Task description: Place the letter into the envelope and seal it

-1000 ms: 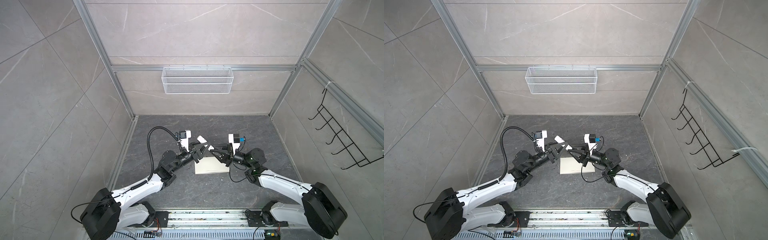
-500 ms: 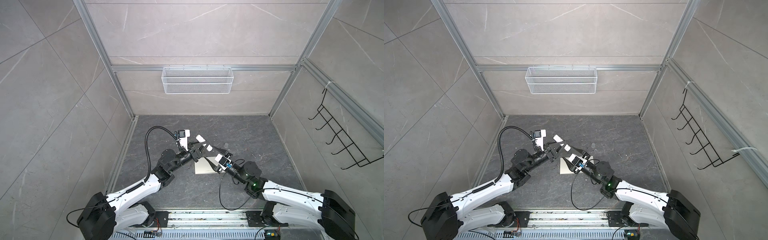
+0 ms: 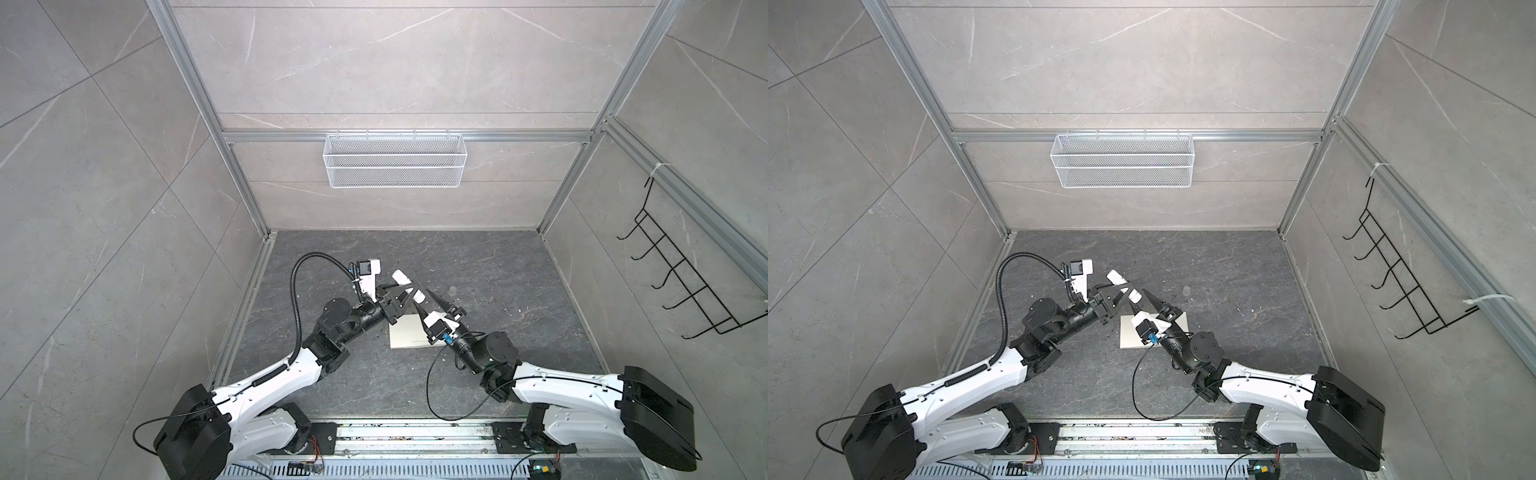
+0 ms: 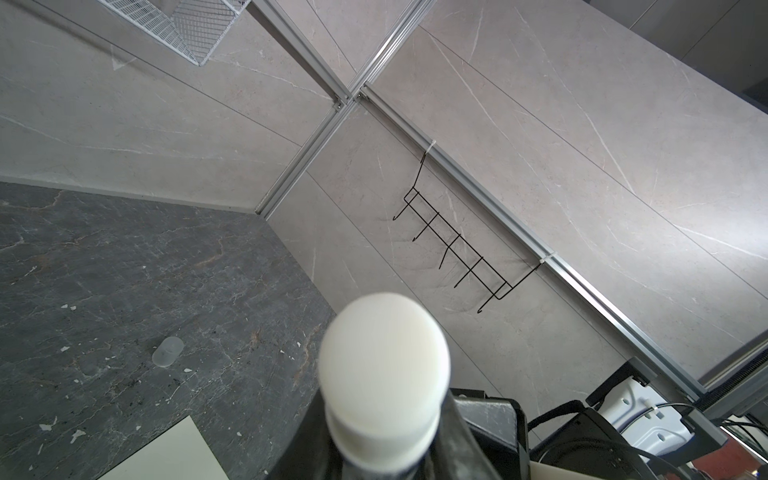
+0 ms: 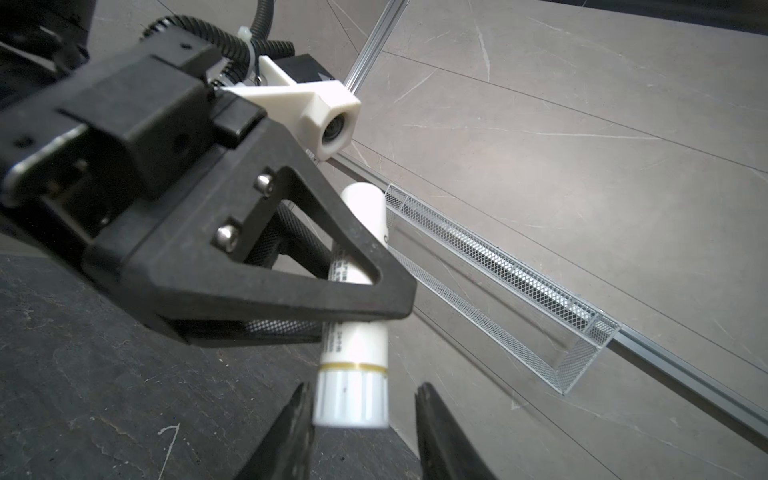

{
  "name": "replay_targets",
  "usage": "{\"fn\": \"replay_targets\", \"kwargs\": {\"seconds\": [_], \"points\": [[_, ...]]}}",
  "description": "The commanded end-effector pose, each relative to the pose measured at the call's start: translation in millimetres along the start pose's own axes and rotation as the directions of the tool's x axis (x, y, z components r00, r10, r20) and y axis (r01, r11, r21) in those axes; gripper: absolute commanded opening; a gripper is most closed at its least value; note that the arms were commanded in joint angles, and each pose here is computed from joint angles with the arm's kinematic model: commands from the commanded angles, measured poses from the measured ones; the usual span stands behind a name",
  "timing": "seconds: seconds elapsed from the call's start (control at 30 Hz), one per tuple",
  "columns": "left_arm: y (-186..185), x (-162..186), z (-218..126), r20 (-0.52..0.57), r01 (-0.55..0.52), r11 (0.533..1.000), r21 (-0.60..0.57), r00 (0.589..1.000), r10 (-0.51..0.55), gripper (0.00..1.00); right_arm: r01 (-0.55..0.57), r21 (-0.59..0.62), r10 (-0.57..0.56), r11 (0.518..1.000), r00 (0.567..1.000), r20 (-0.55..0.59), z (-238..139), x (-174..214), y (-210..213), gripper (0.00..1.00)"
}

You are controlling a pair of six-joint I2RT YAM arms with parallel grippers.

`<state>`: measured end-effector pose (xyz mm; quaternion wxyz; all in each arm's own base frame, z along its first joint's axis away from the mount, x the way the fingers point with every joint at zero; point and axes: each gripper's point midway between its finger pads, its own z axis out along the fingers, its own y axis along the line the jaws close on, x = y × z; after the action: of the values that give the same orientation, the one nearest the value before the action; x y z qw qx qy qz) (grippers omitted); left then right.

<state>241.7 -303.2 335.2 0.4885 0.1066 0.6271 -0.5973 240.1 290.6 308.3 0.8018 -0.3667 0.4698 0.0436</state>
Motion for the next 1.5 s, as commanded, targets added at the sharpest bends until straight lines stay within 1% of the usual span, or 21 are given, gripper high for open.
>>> {"fn": "replay_targets", "kwargs": {"seconds": [0.0,0.17,0.37,0.43,0.6,0.67,0.73,0.77,0.83,0.9,0.97,1.03,1.07,1.13,1.17,1.2,1.3,1.37,1.43,1.47], "points": [[-23.8,-26.6,1.6,0.074,-0.032,0.997,0.063,0.997,0.028,0.00,-0.010,0.044,0.009,0.999,1.000,0.023,0.4,-7.3,-8.6,0.40],[-23.4,-26.4,2.2,0.072,-0.030,0.998,0.063,0.997,0.025,0.00,-0.014,0.041,0.013,0.999,1.000,0.027,1.3,-8.7,-7.6,0.38],[-22.9,-25.9,3.6,0.069,-0.028,0.998,0.064,0.997,0.023,0.00,-0.036,0.039,0.034,0.999,0.999,0.042,2.2,-13.6,-7.7,0.29],[-22.5,-25.1,4.0,0.066,-0.027,0.998,0.064,0.998,0.022,0.00,-0.055,0.026,0.054,0.998,0.997,0.049,2.6,-16.1,-7.0,0.24],[-20.4,-23.2,4.9,0.061,-0.032,0.998,0.058,0.998,0.028,0.00,-0.143,0.008,0.142,0.990,0.988,0.054,2.3,-21.7,-8.5,0.14],[-19.8,-22.4,5.1,0.059,-0.036,0.998,0.056,0.998,0.033,0.00,-0.208,-0.009,0.208,0.978,0.977,0.057,2.3,-23.7,-8.6,0.12],[-19.0,-21.5,5.0,0.059,-0.041,0.998,0.056,0.998,0.037,0.00,-0.295,-0.053,0.297,0.954,0.954,0.047,3.3,-23.9,-6.5,0.09],[-19.4,-21.5,4.9,0.060,-0.045,0.997,0.060,0.997,0.041,0.00,-0.357,-0.096,0.362,0.929,0.931,0.038,4.1,-23.1,-5.3,0.09],[-19.9,-20.6,4.9,0.062,-0.051,0.996,0.068,0.997,0.046,0.00,-0.503,-0.163,0.510,0.849,0.860,0.000,7.5,-17.3,-9.7,0.07],[-21.7,-19.5,4.5,0.065,-0.060,0.995,0.084,0.996,0.055,0.00,-0.629,-0.218,0.640,0.746,0.768,-0.027,9.8,-10.8,-17.7,0.05],[-24.1,-19.4,4.1,0.068,-0.070,0.993,0.100,0.996,0.064,0.00,-0.724,-0.256,0.738,0.641,0.673,-0.053,12.3,-6.9,-25.5,0.04],[-24.8,-18.0,4.0,0.067,-0.078,0.991,0.110,0.995,0.071,0.00,-0.788,-0.289,0.804,0.543,0.588,-0.094,16.7,-5.3,-29.8,0.04],[-25.4,-17.5,4.0,0.067,-0.081,0.990,0.116,0.995,0.073,0.00,-0.811,-0.299,0.826,0.503,0.553,-0.112,19.3,-4.9,-31.8,0.04],[-27.4,-17.5,3.7,0.069,-0.091,0.988,0.128,0.994,0.082,0.00,-0.860,-0.322,0.869,0.396,0.464,-0.169,25.2,-3.0,-31.4,0.05],[-27.7,-17.0,3.5,0.069,-0.093,0.987,0.130,0.994,0.085,0.00,-0.873,-0.334,0.883,0.355,0.431,-0.188,27.5,-2.6,-31.9,0.05],[-28.6,-16.6,3.4,0.067,-0.097,0.986,0.134,0.994,0.089,0.00,-0.891,-0.343,0.902,0.298,0.380,-0.204,30.0,-1.3,-33.9,0.05],[-28.6,-15.6,2.7,0.065,-0.104,0.985,0.134,0.993,0.096,0.00,-0.913,-0.363,0.936,0.183,0.275,-0.219,33.6,3.7,-40.0,0.04],[-27.7,-14.7,2.0,0.063,-0.107,0.986,0.130,0.993,0.100,0.00,-0.918,-0.376,0.945,0.130,0.229,-0.232,35.6,5.1,-41.7,0.05],[-27.4,-15.0,1.3,0.065,-0.110,0.986,0.128,0.993,0.102,0.00,-0.915,-0.389,0.945,0.108,0.217,-0.247,37.3,5.2,-40.3,0.05],[-27.4,-15.2,1.2,0.066,-0.110,0.986,0.127,0.993,0.103,0.00,-0.912,-0.395,0.942,0.108,0.221,-0.252,37.8,4.7,-39.1,0.06]]}}
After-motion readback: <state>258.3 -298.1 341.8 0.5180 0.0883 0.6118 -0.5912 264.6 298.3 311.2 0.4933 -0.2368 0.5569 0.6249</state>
